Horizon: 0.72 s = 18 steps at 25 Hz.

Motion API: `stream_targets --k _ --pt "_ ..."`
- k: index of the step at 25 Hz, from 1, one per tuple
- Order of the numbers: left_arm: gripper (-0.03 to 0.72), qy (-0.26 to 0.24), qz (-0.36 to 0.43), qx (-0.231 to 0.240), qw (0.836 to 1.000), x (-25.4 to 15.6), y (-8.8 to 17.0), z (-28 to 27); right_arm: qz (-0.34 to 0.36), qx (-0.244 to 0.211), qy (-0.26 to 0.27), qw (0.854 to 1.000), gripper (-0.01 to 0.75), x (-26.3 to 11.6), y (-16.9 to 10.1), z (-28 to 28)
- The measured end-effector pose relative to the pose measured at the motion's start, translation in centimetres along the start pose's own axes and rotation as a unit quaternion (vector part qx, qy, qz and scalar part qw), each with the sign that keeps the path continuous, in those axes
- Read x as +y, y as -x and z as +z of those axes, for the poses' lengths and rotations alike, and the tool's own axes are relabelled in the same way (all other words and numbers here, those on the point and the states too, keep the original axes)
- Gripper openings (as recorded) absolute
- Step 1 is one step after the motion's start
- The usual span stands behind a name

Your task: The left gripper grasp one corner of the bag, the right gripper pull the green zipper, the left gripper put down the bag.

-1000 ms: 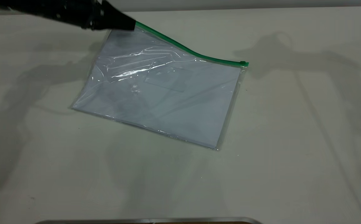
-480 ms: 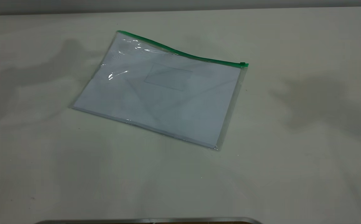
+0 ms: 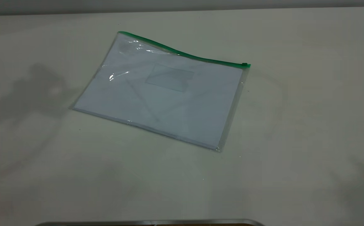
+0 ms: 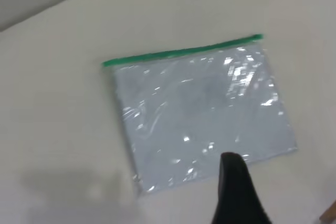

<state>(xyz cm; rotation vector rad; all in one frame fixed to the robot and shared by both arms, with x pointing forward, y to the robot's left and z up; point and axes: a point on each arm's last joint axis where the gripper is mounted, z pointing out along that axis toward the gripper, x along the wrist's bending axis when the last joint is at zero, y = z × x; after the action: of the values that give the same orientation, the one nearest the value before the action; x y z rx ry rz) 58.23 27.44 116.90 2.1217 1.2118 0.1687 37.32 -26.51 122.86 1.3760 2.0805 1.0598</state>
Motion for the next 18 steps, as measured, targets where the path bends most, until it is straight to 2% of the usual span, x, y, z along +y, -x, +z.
stream_targets --k 5,9,13,15,18 --pt "0.496 0.023 -0.022 0.082 0.996 -0.7 2.5 -5.2 0.047 -0.037 -0.066 0.996 0.454 -7.2 -0.3 1.1" --pt "0.496 0.047 -0.023 0.117 0.992 -2.5 5.2 -8.7 0.079 -0.087 -0.125 0.985 0.454 -12.7 0.2 2.6" --pt "0.496 0.04 -0.028 0.118 0.992 -5.7 7.2 -9.5 0.096 -0.131 -0.167 0.973 0.454 -17.4 0.5 3.6" --pt "0.496 0.02 -0.039 0.111 0.993 -7.7 7.6 -8.8 0.099 -0.136 -0.181 0.969 0.454 -19.3 0.4 4.3" --pt "0.496 -0.018 -0.069 0.096 0.993 -11.0 8.1 -7.1 0.096 -0.142 -0.157 0.973 0.454 -20.4 0.4 4.8"
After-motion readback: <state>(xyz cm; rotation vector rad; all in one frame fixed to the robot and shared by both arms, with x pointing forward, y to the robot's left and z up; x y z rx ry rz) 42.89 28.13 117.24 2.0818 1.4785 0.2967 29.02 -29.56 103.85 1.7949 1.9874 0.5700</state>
